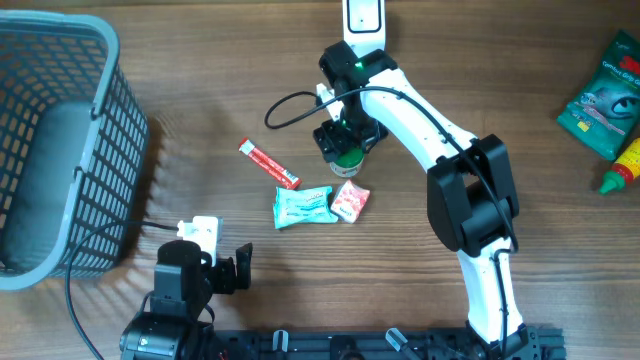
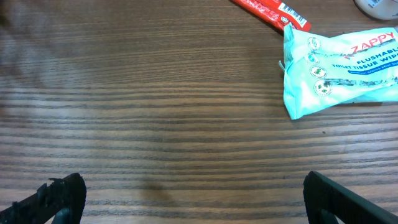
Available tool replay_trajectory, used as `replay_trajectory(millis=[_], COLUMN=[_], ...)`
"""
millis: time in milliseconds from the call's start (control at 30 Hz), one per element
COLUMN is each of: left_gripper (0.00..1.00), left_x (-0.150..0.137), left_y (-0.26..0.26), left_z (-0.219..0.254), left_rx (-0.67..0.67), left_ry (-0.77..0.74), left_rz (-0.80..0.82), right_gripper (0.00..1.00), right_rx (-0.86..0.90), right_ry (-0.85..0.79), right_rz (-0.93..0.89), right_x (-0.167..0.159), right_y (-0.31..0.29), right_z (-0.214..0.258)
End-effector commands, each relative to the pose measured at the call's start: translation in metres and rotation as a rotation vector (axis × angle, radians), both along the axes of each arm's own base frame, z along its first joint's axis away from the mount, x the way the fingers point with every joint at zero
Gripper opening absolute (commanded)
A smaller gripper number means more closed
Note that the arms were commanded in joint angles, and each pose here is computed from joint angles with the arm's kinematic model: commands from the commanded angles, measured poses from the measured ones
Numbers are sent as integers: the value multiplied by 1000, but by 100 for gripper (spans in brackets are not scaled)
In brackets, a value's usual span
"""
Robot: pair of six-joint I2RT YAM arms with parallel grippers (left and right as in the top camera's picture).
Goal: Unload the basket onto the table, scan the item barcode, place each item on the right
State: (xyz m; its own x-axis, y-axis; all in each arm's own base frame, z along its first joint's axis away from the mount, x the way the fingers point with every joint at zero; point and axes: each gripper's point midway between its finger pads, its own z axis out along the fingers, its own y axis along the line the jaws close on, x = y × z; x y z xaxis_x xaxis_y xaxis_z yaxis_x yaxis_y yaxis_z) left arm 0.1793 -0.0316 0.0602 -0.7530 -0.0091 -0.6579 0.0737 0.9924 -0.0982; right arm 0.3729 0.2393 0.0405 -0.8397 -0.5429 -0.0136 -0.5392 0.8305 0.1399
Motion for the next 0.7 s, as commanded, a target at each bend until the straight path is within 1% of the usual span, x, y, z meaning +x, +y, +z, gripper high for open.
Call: replay_trajectory(millis=[0,100,133,233,267,333,467,567,667], left_gripper=[100,100,100,99,100,100,100,100,100], left_x=[0,0,0,0,0,0,0,0,0], left_y=[1,1,1,1,1,1,1,1,1], left_z=[0,0,0,0,0,0,0,0,0], left_rx=[6,6,6,6,6,6,6,6,6], left_ry=[-3,-3,-3,-3,-3,-3,-3,-3,-3], left_rz=[3,3,3,3,3,3,3,3,3], right_gripper=[97,100,100,100,100,100,100,100,99], right_rx=[-24,-20,-14,27,59,84,52,1,-44], right_ry=[2,-3,-17,-77,-95,-82,22,48,95], right_rz=[104,94,63,-114,-298,-531,-966,-1209,-1390], right_x=[-1,0,3,17,24,27,16,13,5], right_y=[-4,-2,0,7,11,12,5,-4,-8], right_z=[-2,17,25,57,76,89,91,85,78])
